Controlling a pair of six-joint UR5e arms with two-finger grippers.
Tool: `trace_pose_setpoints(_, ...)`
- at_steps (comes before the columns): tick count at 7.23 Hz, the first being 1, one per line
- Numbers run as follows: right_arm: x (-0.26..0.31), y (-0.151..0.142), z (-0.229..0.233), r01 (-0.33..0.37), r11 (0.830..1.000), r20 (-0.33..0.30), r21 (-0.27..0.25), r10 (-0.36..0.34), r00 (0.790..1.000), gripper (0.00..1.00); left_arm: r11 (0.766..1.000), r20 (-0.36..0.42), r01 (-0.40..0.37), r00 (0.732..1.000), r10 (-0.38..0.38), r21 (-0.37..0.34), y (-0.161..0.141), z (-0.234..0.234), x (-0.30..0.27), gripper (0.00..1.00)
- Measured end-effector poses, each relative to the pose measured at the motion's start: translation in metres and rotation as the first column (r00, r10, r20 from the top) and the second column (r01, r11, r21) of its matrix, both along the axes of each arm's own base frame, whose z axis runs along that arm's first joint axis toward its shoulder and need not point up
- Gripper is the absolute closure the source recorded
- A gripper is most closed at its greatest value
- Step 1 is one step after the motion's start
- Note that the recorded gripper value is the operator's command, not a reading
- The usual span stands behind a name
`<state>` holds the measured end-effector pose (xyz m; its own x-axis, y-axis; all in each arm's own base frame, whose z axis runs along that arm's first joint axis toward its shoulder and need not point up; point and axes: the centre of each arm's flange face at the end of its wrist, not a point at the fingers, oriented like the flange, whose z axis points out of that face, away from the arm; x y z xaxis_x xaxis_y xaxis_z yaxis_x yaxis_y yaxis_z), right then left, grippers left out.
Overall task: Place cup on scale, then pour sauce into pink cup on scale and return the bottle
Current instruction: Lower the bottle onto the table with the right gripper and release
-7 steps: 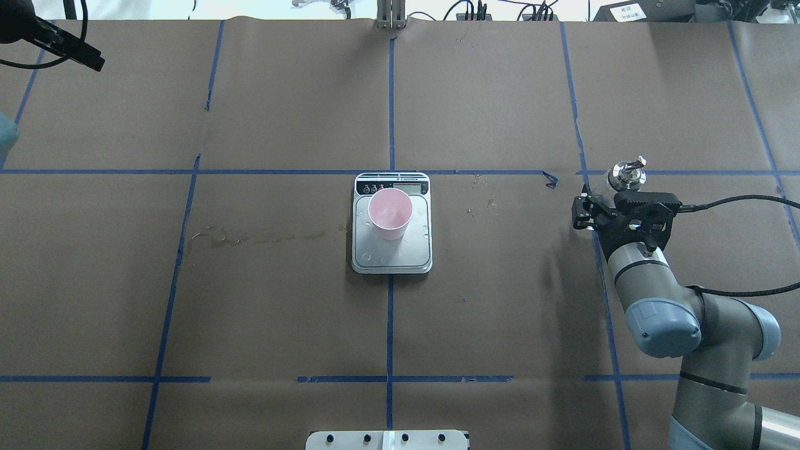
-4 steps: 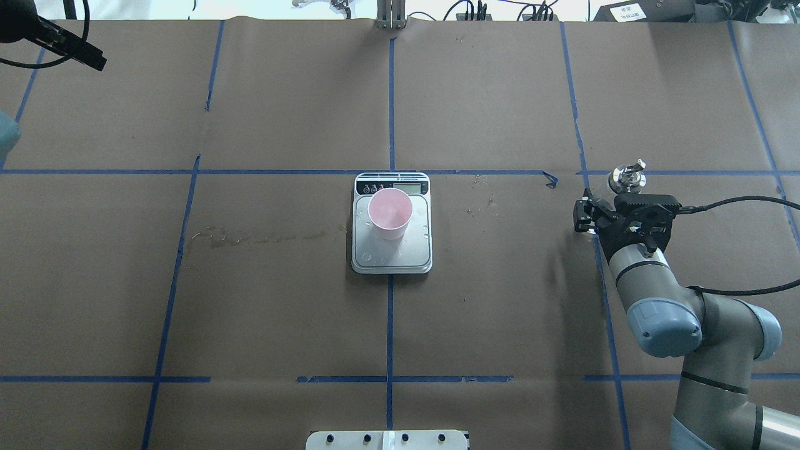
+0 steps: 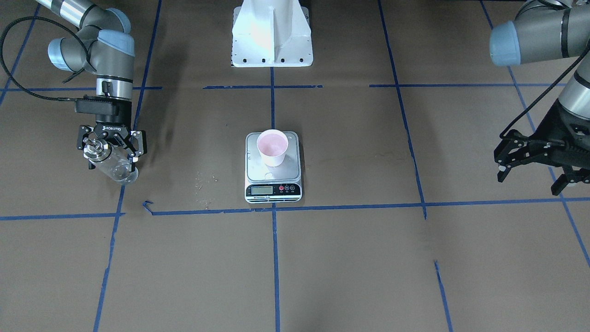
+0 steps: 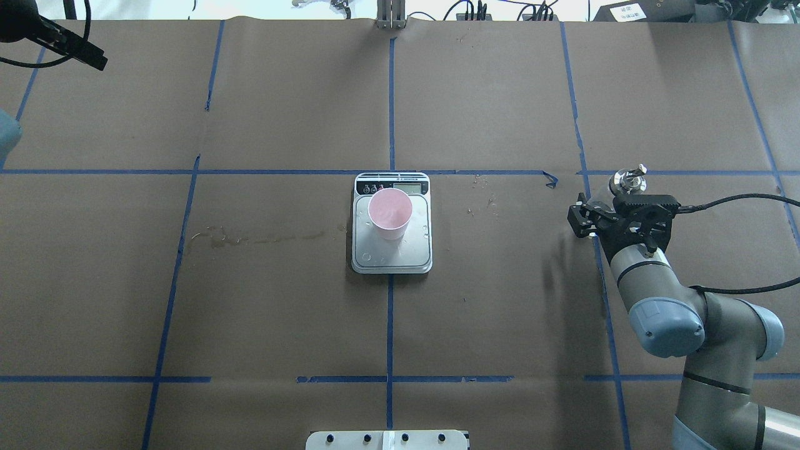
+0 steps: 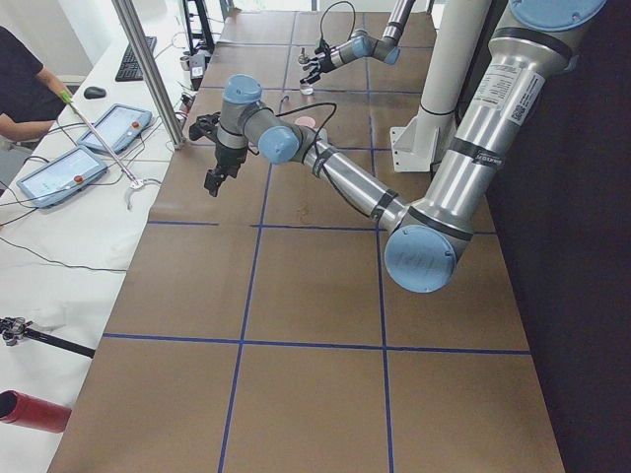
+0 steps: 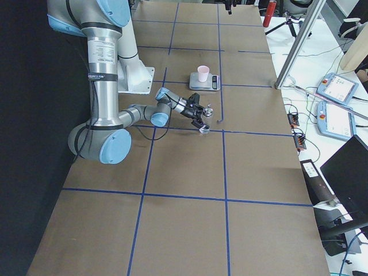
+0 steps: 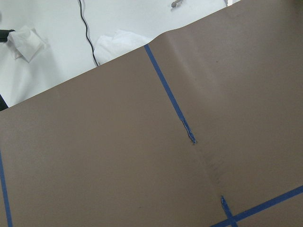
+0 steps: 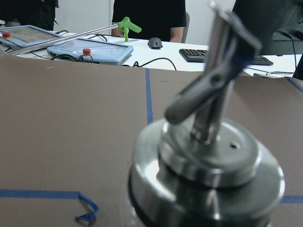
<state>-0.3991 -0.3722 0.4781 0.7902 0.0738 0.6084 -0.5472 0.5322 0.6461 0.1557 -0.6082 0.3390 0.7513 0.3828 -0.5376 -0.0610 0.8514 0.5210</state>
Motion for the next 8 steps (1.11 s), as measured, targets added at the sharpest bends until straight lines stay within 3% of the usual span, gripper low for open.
trace_pose_setpoints(2,0.003,0.008,-0.016,0.087,0.995,0.028,-0.046,-0.085,0.996,0.0,1.0,-0.001,0.0,1.0,0.0,0.003,0.0,-0.001,0.0,0.0)
trace_pose_setpoints(3,0.015,0.018,-0.028,0.155,0.983,0.001,-0.096,-0.156,0.988,0.0,1.0,-0.002,0.001,1.0,-0.001,0.004,0.0,-0.002,-0.001,0.0)
trace_pose_setpoints(5,0.041,0.04,-0.051,0.266,0.943,-0.042,-0.198,-0.279,0.959,0.0,1.0,-0.003,0.001,1.0,-0.001,0.005,0.0,-0.003,-0.001,0.0)
trace_pose_setpoints(6,0.047,0.048,-0.058,0.328,0.912,-0.011,-0.247,-0.341,0.94,0.0,1.0,-0.003,0.001,1.0,-0.001,0.005,0.001,-0.003,-0.001,0.0)
trace_pose_setpoints(7,0.057,0.05,-0.066,0.405,0.862,0.044,-0.305,-0.413,0.91,0.0,1.0,-0.004,0.001,1.0,-0.001,0.007,0.002,-0.003,-0.002,0.0)
trace_pose_setpoints(8,0.081,0.044,-0.08,0.479,0.796,0.112,-0.371,-0.473,0.874,0.0,1.0,-0.004,0.001,1.0,-0.001,0.008,0.003,-0.004,-0.003,0.0)
